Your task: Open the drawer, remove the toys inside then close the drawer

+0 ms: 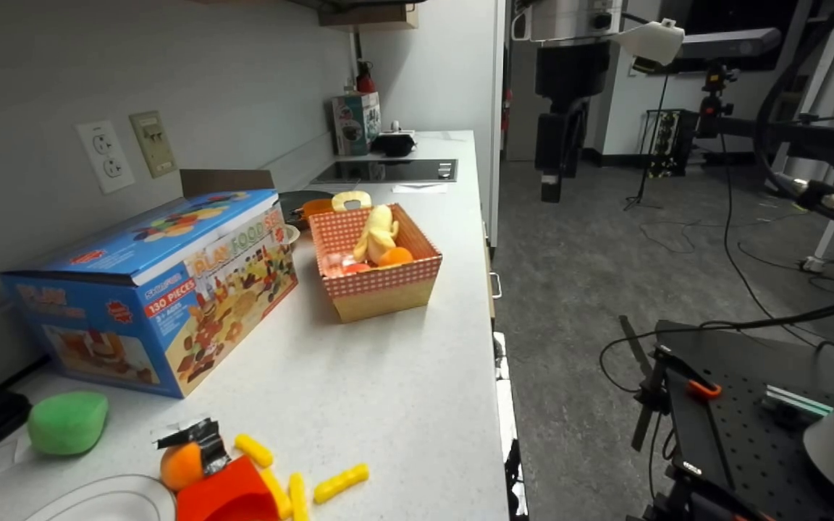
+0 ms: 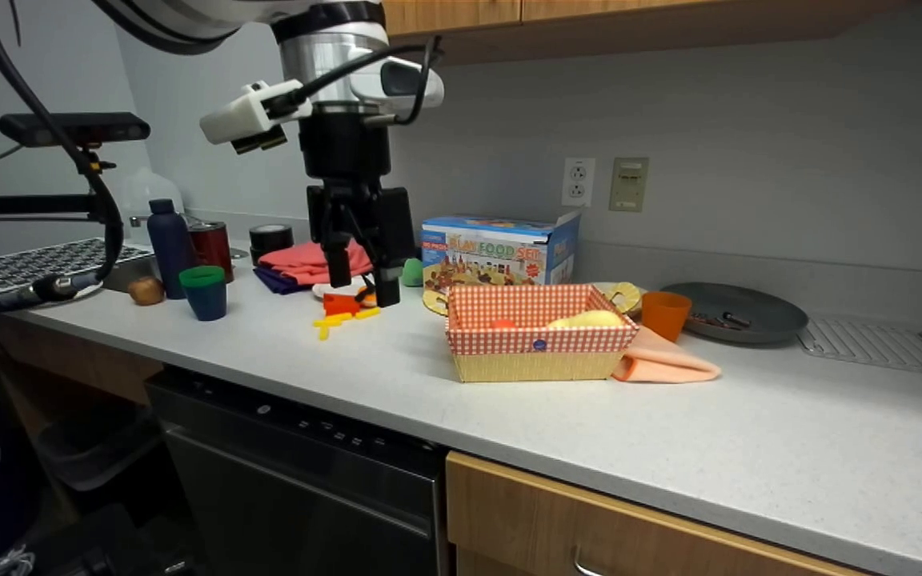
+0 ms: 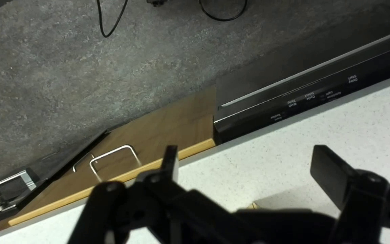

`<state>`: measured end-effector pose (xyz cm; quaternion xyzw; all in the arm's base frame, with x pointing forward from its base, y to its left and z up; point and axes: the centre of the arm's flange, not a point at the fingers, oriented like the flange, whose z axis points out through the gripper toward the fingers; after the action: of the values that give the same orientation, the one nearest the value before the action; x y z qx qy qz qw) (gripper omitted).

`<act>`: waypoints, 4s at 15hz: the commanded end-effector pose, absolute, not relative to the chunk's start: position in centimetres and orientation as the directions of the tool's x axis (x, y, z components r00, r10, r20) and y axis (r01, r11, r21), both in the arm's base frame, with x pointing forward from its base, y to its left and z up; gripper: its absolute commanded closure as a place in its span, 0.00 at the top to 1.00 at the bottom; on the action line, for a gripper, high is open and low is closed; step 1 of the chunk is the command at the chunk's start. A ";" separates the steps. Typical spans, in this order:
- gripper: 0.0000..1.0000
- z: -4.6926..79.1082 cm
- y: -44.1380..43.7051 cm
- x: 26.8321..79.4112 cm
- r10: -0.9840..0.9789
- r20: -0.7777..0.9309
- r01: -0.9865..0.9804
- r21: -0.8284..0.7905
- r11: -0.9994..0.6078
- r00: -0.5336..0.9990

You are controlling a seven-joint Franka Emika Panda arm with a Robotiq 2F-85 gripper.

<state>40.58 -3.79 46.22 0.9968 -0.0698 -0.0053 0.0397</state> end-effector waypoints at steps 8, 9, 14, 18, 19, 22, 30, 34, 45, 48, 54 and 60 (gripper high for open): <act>1.00 41.0 -15.3 40.8 -0.471 -0.025 -0.470 0.029 -0.882 0.882; 1.00 39.8 -17.1 40.7 -0.522 -0.020 -0.521 0.025 -0.853 0.853; 1.00 34.7 -22.9 40.9 -0.739 0.028 -0.740 0.028 -0.672 0.673; 1.00 34.3 -23.0 40.1 -0.749 0.028 -0.750 0.023 -0.661 0.662; 1.00 34.2 -23.0 40.2 -0.755 0.028 -0.756 0.024 -0.654 0.655; 1.00 34.4 -23.1 40.3 -0.760 0.033 -0.761 0.022 -0.649 0.649; 1.00 27.0 -30.1 39.6 -0.867 0.014 -0.867 -0.035 -0.498 0.498; 1.00 24.1 -33.0 39.7 -0.910 -0.014 -0.908 -0.081 -0.412 0.414; 1.00 24.1 -31.4 38.6 -0.901 -0.042 -0.902 -0.034 -0.430 0.431; 1.00 22.0 -32.9 39.6 -0.917 -0.032 -0.917 -0.036 -0.397 0.398; 1.00 18.6 -35.7 41.5 -0.910 0.032 -0.888 -0.206 -0.411 0.414; 1.00 18.5 -35.7 41.7 -0.916 0.034 -0.892 -0.216 -0.397 0.399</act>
<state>41.74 -35.66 18.50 0.8324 -0.5432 0.0736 -0.0814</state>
